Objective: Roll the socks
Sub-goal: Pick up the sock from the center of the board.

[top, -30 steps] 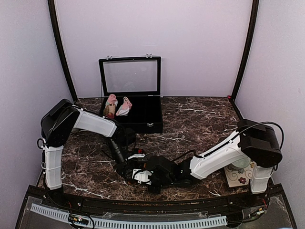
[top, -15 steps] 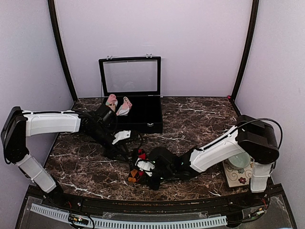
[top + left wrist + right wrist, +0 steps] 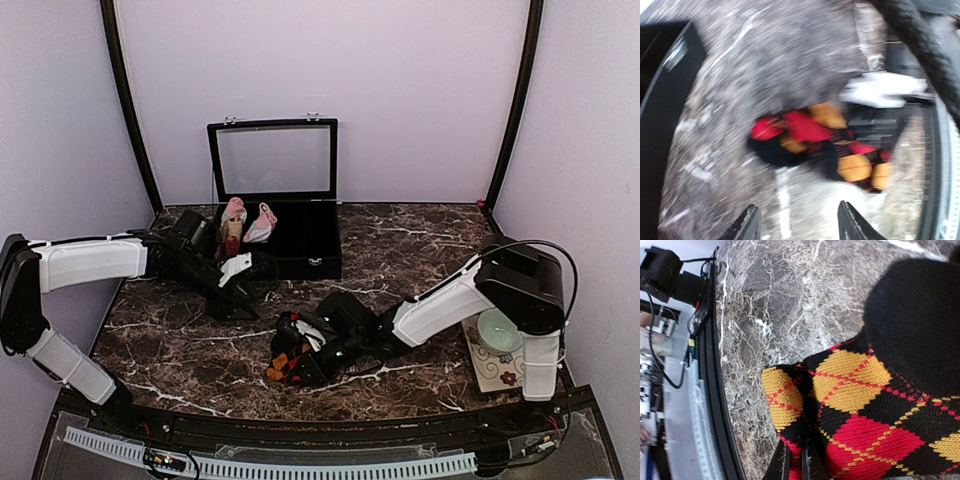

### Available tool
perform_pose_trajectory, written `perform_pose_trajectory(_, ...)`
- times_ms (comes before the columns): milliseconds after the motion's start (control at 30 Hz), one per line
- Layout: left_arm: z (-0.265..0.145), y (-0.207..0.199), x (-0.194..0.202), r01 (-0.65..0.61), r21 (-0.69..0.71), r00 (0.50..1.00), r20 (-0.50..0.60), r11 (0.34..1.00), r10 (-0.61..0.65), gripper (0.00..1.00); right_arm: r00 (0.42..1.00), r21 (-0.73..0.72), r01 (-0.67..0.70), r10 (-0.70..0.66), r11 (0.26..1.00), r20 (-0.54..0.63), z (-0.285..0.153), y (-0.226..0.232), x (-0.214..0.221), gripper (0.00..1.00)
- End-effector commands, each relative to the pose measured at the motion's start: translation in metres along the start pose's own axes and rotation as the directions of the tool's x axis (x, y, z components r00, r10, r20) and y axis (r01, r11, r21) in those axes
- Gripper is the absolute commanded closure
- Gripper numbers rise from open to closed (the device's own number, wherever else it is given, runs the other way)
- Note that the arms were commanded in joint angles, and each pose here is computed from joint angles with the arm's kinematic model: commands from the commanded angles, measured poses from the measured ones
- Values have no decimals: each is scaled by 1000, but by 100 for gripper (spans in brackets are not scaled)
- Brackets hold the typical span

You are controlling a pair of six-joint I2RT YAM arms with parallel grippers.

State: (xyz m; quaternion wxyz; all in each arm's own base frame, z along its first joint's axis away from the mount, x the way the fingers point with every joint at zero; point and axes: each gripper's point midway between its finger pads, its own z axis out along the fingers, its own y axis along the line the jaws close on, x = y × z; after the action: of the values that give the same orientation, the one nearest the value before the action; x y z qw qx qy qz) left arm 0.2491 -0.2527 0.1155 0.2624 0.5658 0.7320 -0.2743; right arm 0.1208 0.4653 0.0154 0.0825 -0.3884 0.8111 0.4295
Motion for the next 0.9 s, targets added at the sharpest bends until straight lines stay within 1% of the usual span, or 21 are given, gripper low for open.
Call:
perform_pose_trajectory(0,-3,-51,-8,-46,193,995,96,980,27,45,900,133,-342,365,930,-238,2,-54,96,100)
perform_pose_trajectory(67,6,-60,-1,-62,211,996,72,975,48,46,876,148,-393,418,908,-241,0,-64,102,100)
perform_pose_trajectory(167,20,-85,12,-186,205,983,32,961,183,46,841,173,-444,475,879,-258,0,-75,110,100)
perform_pose_trajectory(233,29,-102,24,-246,230,968,2,942,252,47,831,191,-448,486,873,-271,0,-78,114,100)
perform_pose_trajectory(267,35,-107,30,-255,243,963,-24,936,269,49,826,197,-450,490,871,-277,0,-78,116,100)
perform_pose_trajectory(367,50,-115,42,-281,270,947,-79,921,312,60,814,208,-467,510,859,-279,1,-81,117,100)
perform_pose_trajectory(433,59,-117,47,-291,279,938,-105,915,331,61,804,210,-479,522,853,-286,3,-82,120,100)
perform_pose_trajectory(567,71,-114,42,-305,271,934,-101,913,342,59,785,217,-499,543,839,-297,5,-83,125,99)
perform_pose_trajectory(733,84,-113,48,-344,268,911,-136,900,389,59,788,208,-503,544,839,-286,3,-82,119,99)
perform_pose_trajectory(867,90,-104,53,-366,236,896,-173,900,409,59,790,201,-504,542,840,-287,2,-81,116,98)
